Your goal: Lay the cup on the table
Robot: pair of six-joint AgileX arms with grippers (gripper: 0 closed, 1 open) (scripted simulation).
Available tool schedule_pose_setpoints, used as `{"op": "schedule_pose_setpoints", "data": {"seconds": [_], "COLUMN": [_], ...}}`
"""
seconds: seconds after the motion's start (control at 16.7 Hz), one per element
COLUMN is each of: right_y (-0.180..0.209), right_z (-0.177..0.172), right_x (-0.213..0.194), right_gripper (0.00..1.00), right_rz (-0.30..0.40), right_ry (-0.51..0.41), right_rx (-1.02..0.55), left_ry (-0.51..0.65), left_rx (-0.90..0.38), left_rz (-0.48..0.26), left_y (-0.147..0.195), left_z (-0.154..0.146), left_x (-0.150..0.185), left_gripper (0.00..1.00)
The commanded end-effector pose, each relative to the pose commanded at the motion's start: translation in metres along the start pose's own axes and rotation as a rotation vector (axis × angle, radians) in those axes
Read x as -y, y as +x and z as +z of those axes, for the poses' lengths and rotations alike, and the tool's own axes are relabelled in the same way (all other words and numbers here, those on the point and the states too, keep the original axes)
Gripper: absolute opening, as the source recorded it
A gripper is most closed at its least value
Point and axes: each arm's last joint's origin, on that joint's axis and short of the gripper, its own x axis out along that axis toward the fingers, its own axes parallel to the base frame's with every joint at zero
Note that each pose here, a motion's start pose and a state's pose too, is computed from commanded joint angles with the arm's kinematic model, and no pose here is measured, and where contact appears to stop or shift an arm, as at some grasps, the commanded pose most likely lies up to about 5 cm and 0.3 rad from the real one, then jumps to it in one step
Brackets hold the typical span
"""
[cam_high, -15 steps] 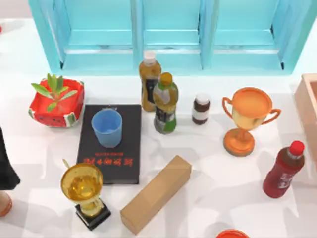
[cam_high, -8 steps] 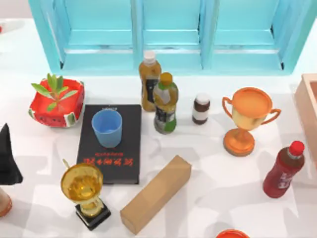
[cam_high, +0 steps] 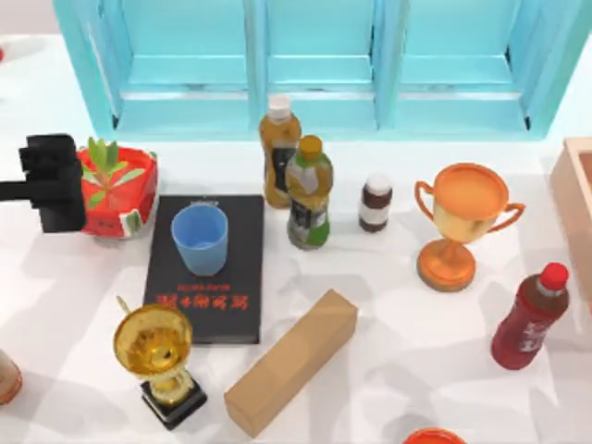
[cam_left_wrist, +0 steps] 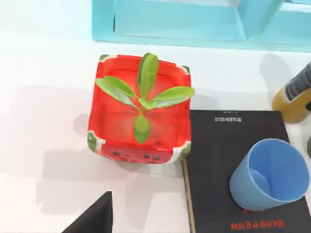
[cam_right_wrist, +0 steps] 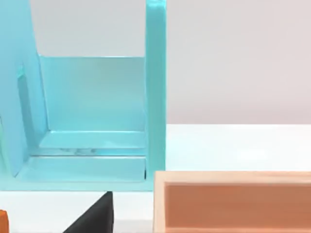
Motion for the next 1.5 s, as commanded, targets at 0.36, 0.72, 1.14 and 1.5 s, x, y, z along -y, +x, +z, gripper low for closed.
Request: {"op": "schedule_pose_setpoints", "data": {"seconds": [0.36,0.72,1.14,1.5], "right_y": [0.0,0.0,0.0,0.0], "right_z": [0.0,0.0,0.0,0.0], "right_x": [0.0,0.0,0.0,0.0], "right_gripper": [1.0,1.0,1.0,1.0], "right_rz": [0.0,0.0,0.0,0.0], "right_ry": [0.0,0.0,0.0,0.0], "right_rx": [0.0,0.0,0.0,0.0], "left_ry": [-0.035,-0.016,0.001,0.001], "left_rx": [-0.417,-0.771,-0.882,-0.883], "left_rz": [0.013,0.138,0.202,0.202], "left_y": [0.079,0.168,0.193,0.198], "left_z": [0.089,0.086,0.075,0.065], "left_x": [0.065,0.119,0.135,0.132], "left_gripper": [1.0,1.0,1.0,1.0]}}
